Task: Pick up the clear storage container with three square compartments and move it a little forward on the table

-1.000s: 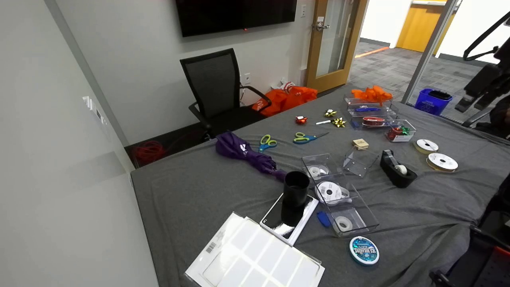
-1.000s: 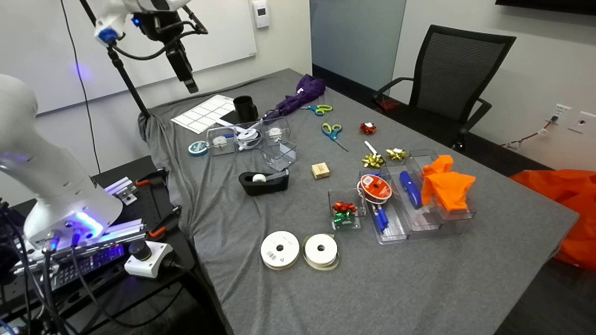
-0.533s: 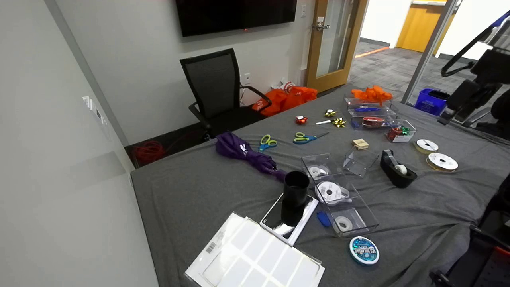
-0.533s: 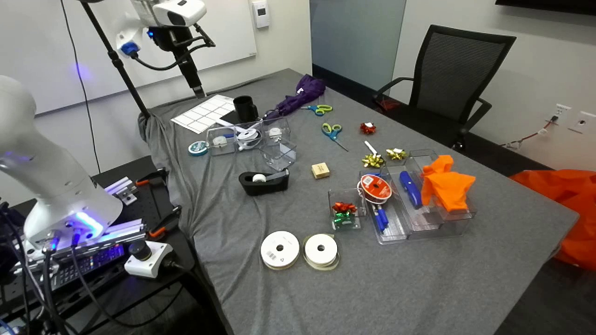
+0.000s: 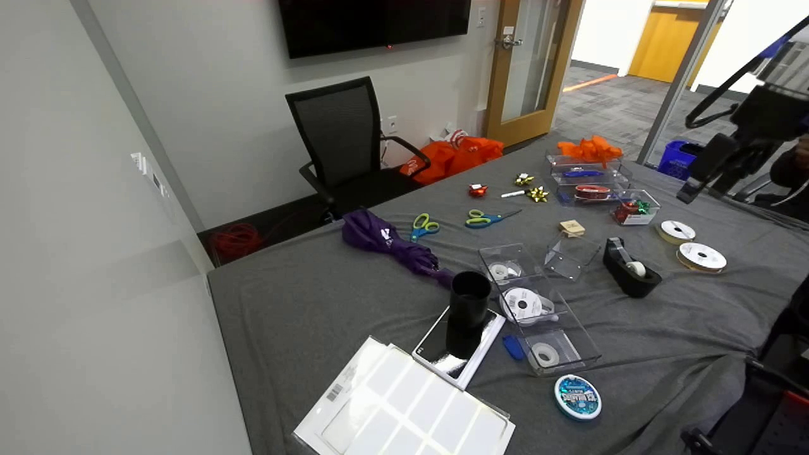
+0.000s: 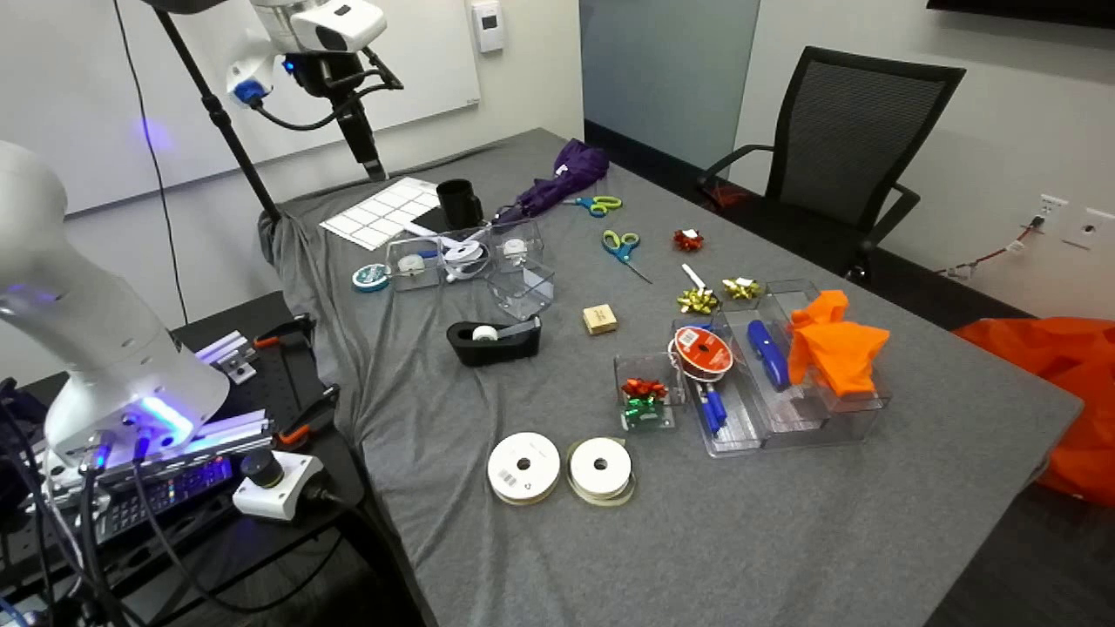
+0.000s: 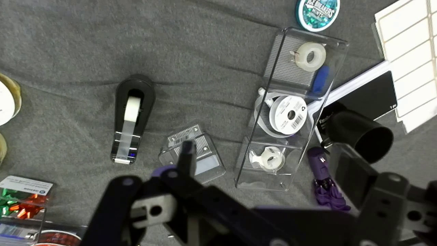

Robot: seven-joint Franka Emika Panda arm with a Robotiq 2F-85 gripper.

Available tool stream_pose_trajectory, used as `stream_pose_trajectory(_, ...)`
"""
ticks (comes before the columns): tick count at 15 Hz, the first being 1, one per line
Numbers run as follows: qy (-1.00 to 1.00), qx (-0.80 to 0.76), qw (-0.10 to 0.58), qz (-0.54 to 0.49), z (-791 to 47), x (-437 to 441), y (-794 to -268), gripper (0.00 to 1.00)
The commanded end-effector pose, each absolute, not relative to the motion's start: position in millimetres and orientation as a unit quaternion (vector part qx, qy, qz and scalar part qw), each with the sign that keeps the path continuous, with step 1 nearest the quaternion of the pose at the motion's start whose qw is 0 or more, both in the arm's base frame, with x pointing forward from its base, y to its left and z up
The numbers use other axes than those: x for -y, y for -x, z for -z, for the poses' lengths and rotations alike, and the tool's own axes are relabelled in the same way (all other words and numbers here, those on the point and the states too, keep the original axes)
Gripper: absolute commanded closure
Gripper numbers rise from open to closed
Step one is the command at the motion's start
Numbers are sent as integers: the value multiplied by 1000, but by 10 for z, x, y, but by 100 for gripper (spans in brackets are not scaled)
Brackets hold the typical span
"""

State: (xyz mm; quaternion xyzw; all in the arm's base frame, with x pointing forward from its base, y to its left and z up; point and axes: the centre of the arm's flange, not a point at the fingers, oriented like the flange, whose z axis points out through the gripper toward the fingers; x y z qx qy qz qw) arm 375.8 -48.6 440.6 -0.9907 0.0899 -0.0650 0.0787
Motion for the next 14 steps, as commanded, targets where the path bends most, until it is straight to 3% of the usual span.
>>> stream_pose_trajectory(1, 985, -127, 94, 64, -3822, -78, -4151, 0)
stream_pose_trajectory(6, 977, -183, 105, 26, -3035, -594, -4540, 0)
stream_pose_trajectory(14, 976, -203, 53, -62, -2152, -690, -4856, 0)
